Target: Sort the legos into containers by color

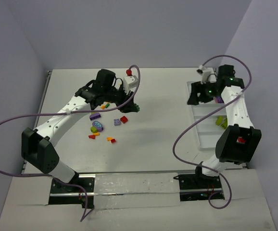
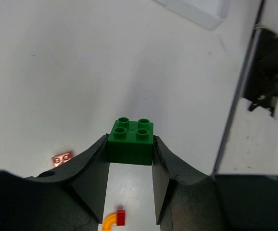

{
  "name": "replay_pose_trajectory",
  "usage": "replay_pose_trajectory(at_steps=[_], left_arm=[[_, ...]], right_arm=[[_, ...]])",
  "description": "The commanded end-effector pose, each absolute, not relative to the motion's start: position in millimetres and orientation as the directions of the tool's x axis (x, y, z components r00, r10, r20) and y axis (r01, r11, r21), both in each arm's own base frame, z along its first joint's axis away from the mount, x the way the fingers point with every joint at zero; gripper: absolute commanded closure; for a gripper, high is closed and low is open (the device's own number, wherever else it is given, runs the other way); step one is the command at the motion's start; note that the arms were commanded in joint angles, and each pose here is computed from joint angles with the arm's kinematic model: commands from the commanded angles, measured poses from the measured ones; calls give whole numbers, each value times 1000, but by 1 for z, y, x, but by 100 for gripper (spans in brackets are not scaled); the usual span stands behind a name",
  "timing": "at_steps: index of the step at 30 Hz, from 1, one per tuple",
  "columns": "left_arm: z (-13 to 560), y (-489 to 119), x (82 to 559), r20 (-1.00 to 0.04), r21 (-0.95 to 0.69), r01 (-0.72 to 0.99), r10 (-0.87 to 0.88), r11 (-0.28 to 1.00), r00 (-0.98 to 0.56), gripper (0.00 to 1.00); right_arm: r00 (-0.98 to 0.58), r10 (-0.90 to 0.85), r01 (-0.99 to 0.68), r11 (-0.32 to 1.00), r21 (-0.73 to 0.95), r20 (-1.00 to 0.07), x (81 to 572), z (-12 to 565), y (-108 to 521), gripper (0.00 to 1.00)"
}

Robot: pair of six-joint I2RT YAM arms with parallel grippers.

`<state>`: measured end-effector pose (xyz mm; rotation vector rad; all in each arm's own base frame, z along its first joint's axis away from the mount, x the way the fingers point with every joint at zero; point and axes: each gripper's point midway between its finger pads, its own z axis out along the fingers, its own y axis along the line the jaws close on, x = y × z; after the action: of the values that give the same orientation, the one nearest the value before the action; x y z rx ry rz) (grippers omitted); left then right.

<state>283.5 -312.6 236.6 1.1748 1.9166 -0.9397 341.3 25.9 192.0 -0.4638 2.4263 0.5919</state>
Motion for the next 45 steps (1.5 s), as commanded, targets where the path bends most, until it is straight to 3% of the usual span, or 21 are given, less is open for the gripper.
replay_pose_trajectory(at_steps=[1, 5, 8, 10, 12, 14, 15, 16, 17, 20, 28, 37, 41, 45], left_arm=[[297, -334, 252, -876, -377, 914, 265, 146, -404, 100], [309, -333, 246, -790, -577, 809, 175, 110, -587, 100], [313, -325, 254, -599, -790, 604, 81, 103, -797, 100], [319, -319, 271, -532, -842, 530, 8, 101, -847, 100], [314, -316, 281, -382, -919, 375, -41, 121, -923, 100], [305, -311, 293, -287, -951, 274, -85, 141, -954, 100], [300, -309, 292, -180, -977, 167, -97, 131, -979, 100], [299, -307, 291, -128, -988, 119, -89, 104, -988, 100], [304, -308, 293, -141, -989, 136, -91, 57, -986, 100], [294, -305, 293, 52, -998, -54, -110, 16, -993, 100], [292, -304, 295, 157, -988, -157, -106, -6, -982, 100], [289, -304, 297, 173, -985, -173, -109, -8, -979, 100], [288, -304, 297, 159, -987, -160, -113, -3, -981, 100], [285, -304, 299, 163, -987, -164, -120, -3, -979, 100]], right_arm=[[-769, -67, -586, 468, 661, -635, 302, 234, 139, 25], [-674, -78, -686, 434, 584, -734, 298, 252, 166, 25], [-537, -98, -765, 475, 434, -838, 297, 268, 174, 26], [-475, -129, -796, 484, 363, -870, 298, 272, 180, 27], [-435, -148, -815, 483, 319, -888, 302, 280, 183, 28], [-388, -162, -833, 483, 270, -907, 309, 288, 188, 28], [-383, -172, -833, 489, 259, -908, 314, 288, 191, 28], [-371, -181, -837, 490, 244, -911, 315, 290, 195, 28], [-341, -195, -854, 473, 216, -919, 314, 297, 204, 29], [-303, -230, -863, 478, 164, -925, 322, 305, 221, 29], [-250, -308, -885, 457, 87, -918, 323, 308, 268, 28], [-249, -359, -901, 428, 79, -900, 314, 296, 288, 28], [-249, -349, -900, 429, 82, -904, 317, 298, 291, 46], [-248, -337, -903, 419, 91, -908, 318, 300, 294, 54]])
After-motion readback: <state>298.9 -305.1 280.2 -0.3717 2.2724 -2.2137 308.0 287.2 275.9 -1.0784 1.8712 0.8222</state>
